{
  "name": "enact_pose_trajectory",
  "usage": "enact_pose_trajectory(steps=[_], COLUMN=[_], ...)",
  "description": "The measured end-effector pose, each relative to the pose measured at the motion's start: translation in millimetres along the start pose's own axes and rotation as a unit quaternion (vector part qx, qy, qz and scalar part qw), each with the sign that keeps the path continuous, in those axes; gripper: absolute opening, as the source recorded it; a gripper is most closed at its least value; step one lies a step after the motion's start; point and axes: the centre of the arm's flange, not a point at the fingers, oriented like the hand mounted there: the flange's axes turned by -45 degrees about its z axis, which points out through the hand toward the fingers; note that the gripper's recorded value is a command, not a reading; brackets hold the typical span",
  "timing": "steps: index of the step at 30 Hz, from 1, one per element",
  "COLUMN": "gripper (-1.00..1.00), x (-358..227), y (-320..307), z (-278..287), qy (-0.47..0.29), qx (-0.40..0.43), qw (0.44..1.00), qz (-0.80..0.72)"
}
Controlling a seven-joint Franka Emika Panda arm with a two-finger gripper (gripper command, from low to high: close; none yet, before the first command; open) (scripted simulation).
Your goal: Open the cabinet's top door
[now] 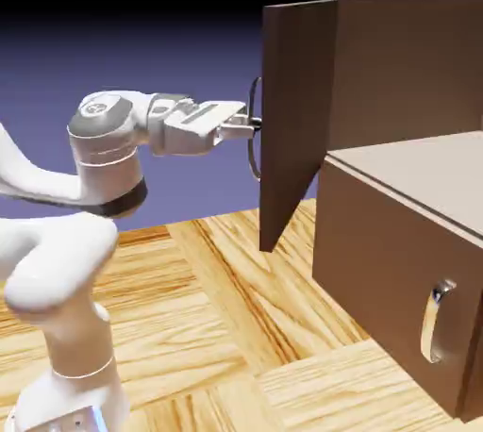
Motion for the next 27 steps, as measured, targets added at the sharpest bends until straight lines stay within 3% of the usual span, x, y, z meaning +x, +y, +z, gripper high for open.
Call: enact_pose_trajectory(steps=[15, 27], gripper=[-1.0, -1.0], x=[0, -1], y=[-42, -122], z=[-94, -197], qy=[0.0, 0.001], qx=[-0.107, -0.241], qw=[0.994, 0.971], qz=[-0.001, -0.001])
